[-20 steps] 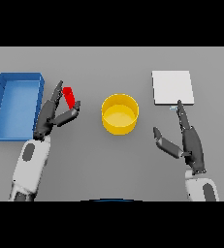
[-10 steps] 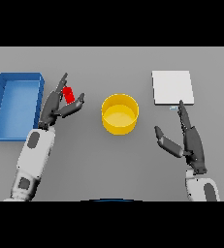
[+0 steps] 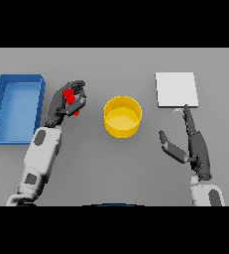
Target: Pick up the red beaker and tilt it to pour out 1 green nut into yellow bowl. Pick up the yellow bowl and place it on the metallic measuring scale.
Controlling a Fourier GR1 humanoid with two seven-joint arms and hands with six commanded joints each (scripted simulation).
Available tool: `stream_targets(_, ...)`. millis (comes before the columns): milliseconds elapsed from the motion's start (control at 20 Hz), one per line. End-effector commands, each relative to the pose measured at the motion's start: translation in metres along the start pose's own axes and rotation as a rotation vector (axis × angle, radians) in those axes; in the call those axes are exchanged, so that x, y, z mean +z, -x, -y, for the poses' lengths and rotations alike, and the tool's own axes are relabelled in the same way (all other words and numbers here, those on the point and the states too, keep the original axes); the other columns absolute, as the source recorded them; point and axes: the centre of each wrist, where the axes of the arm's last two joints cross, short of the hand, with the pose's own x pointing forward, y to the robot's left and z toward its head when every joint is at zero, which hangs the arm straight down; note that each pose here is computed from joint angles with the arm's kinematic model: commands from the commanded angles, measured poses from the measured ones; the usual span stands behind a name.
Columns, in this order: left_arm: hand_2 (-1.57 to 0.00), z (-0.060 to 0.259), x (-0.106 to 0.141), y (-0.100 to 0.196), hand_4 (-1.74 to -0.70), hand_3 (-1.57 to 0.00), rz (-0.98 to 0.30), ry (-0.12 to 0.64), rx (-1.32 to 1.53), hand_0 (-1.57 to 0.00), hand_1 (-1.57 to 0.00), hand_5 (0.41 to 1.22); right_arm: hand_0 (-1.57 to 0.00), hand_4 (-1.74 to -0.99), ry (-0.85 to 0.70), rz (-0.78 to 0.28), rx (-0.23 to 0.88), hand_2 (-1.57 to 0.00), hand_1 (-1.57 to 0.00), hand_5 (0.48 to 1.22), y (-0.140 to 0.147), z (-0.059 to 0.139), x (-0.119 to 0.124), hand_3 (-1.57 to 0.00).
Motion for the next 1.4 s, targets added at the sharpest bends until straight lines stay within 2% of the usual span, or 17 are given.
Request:
stream_targets(0, -0.73, 0.001, -0.001, -0.001, -1.50, -0.72, 0.008, -0.006, -0.018, -0.66, -0.70, 0.941, 0.00, -1.255, 0.001, 0.006, 0.002, 0.00, 0.00, 0.644, 0.000, -0.001, 0.001, 0.00)
stream_targets(100, -1.03, 0.000, -0.008, -0.006, -1.57, -0.93, -0.002, 0.002, -0.049, -0.99, -1.01, 1.042, 0.00, -1.254, 0.007, 0.000, 0.001, 0.00, 0.00, 0.645, -0.003, 0.001, -0.005, 0.00)
stream_targets(150, -1.14, 0.001, -0.007, -0.006, -1.60, -0.97, 0.011, 0.016, -0.059, -1.11, -1.12, 1.078, 0.00, -1.252, 0.006, 0.003, -0.003, 0.00, 0.00, 0.644, -0.003, -0.001, -0.005, 0.00)
stream_targets(250, -1.30, 0.001, -0.006, -0.004, -1.54, -1.19, 0.027, 0.034, -0.074, -1.27, -1.29, 1.129, 0.00, -1.254, 0.005, 0.003, -0.011, 0.00, 0.00, 0.644, -0.002, 0.000, -0.003, 0.00)
stream_targets(350, -1.40, 0.008, -0.003, -0.004, -1.51, -1.33, 0.022, 0.037, -0.071, -1.38, -1.39, 1.162, 0.00, -1.257, 0.008, 0.006, -0.011, 0.00, 0.00, 0.645, -0.003, -0.002, -0.001, 0.00)
stream_targets(400, -1.43, 0.012, -0.003, -0.004, -1.55, -1.38, 0.027, 0.024, -0.071, -1.42, -1.42, 1.159, 0.00, -1.258, 0.005, -0.006, -0.016, 0.00, 0.00, 0.644, -0.002, -0.001, -0.003, 0.00)
stream_targets(550, -1.50, 0.008, -0.003, -0.010, -1.64, -1.47, 0.069, -0.010, -0.008, -1.49, -1.50, 1.132, 0.00, -1.262, 0.004, 0.005, -0.017, 0.00, 0.00, 0.646, -0.002, 0.000, 0.000, 0.00)
stream_targets(750, -1.54, 0.004, -0.006, -0.031, -1.70, -1.53, 0.119, -0.038, -0.005, -1.54, -1.54, 1.114, 0.00, -1.259, 0.005, 0.015, 0.005, 0.00, 0.00, 0.649, -0.005, 0.000, -0.001, 0.00)
stream_targets(900, -1.56, 0.005, -0.009, -0.055, -1.72, -1.55, 0.174, 0.001, -0.098, -1.55, -1.56, 1.114, 0.00, -1.262, -0.001, 0.010, 0.010, 0.00, 0.00, 0.658, -0.003, -0.001, -0.002, 0.00)
stream_targets(1050, -1.56, 0.003, -0.011, -0.076, -1.73, -1.56, 0.160, 0.082, -0.290, -1.56, -1.56, 1.124, 0.00, -1.253, 0.001, 0.010, 0.023, 0.00, 0.00, 0.666, -0.005, -0.001, -0.004, 0.00)
stream_targets(1350, -1.56, 0.011, -0.005, -0.085, -1.73, -1.56, 0.140, 0.150, -0.474, -1.56, -1.56, 1.112, 0.00, -1.256, -0.002, -0.013, 0.031, 0.00, 0.00, 0.678, -0.005, 0.001, -0.002, 0.00)
